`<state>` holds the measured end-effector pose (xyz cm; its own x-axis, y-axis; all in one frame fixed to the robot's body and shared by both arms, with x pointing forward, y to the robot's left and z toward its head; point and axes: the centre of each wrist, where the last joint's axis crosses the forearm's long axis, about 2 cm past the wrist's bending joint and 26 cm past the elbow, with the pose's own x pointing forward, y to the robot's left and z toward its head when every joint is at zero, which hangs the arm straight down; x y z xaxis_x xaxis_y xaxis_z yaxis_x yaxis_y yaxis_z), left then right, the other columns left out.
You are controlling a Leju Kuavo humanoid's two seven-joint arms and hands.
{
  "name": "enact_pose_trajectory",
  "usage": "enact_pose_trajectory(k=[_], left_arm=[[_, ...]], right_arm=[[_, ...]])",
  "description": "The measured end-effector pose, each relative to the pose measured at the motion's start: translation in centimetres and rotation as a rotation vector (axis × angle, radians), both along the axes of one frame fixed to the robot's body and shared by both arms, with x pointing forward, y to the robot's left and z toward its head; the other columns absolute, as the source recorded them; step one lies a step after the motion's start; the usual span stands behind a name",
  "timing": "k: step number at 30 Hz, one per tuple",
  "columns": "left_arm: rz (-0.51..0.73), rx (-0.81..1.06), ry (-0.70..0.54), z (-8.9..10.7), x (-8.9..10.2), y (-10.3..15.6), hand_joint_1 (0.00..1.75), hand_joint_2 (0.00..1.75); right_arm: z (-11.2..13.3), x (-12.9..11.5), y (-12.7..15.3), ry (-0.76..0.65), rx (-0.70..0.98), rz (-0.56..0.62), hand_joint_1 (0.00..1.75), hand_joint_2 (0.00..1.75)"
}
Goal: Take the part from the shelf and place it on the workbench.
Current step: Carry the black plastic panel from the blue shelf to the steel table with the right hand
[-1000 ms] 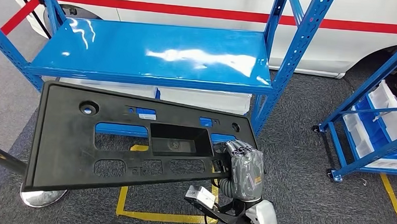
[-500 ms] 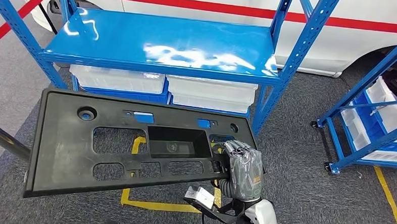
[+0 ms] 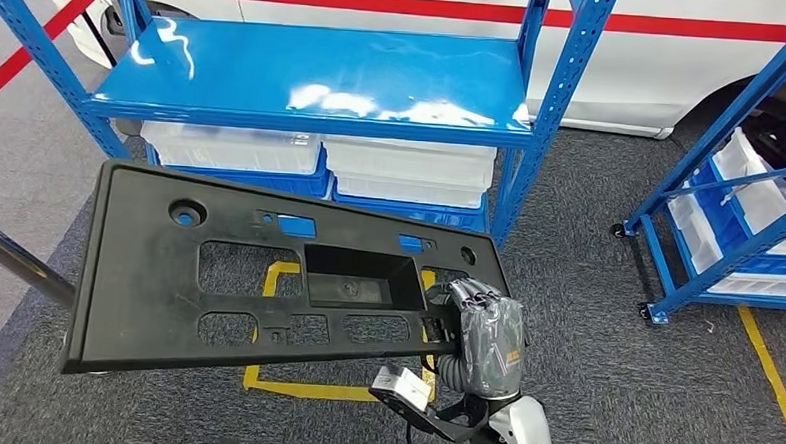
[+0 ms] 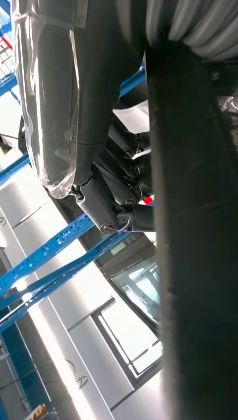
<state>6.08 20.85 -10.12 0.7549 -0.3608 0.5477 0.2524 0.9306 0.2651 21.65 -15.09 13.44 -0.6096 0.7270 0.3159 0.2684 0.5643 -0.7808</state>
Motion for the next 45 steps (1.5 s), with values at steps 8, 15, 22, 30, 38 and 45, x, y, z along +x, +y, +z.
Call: enact_pose_trajectory(k=[8,15,22,30,38,45], left_arm=[[0.0,0.005,0.001,0.0,0.0,0.2,0.0,1.75],[0.0,0.003,0.001,0.0,-0.1,0.2,0.0,1.75],[0.003,0.004,0.002,0.0,-0.1,0.2,0.0,1.75],[0.009,0.006,0.002,-0.1,-0.3,0.2,0.0,1.75],[0.025,0.012,0.006,-0.1,-0.5,0.4,0.0,1.75],[0.038,0.013,0.008,-0.1,-0.7,0.4,0.0,1.75]], right_arm=[[-0.1,-0.1,-0.1,0.005,-0.001,-0.004,1.71,1.75],[-0.3,-0.2,-0.2,0.015,0.001,-0.006,1.71,1.75],[-0.6,-0.3,-0.6,0.038,0.023,-0.019,1.71,1.75],[-1.1,-0.9,-1.4,0.062,0.063,-0.054,1.71,1.75],[-1.4,-2.2,-2.7,0.054,0.129,-0.123,1.71,1.75],[-1.5,-3.4,-4.0,0.051,0.191,-0.169,1.71,1.75]])
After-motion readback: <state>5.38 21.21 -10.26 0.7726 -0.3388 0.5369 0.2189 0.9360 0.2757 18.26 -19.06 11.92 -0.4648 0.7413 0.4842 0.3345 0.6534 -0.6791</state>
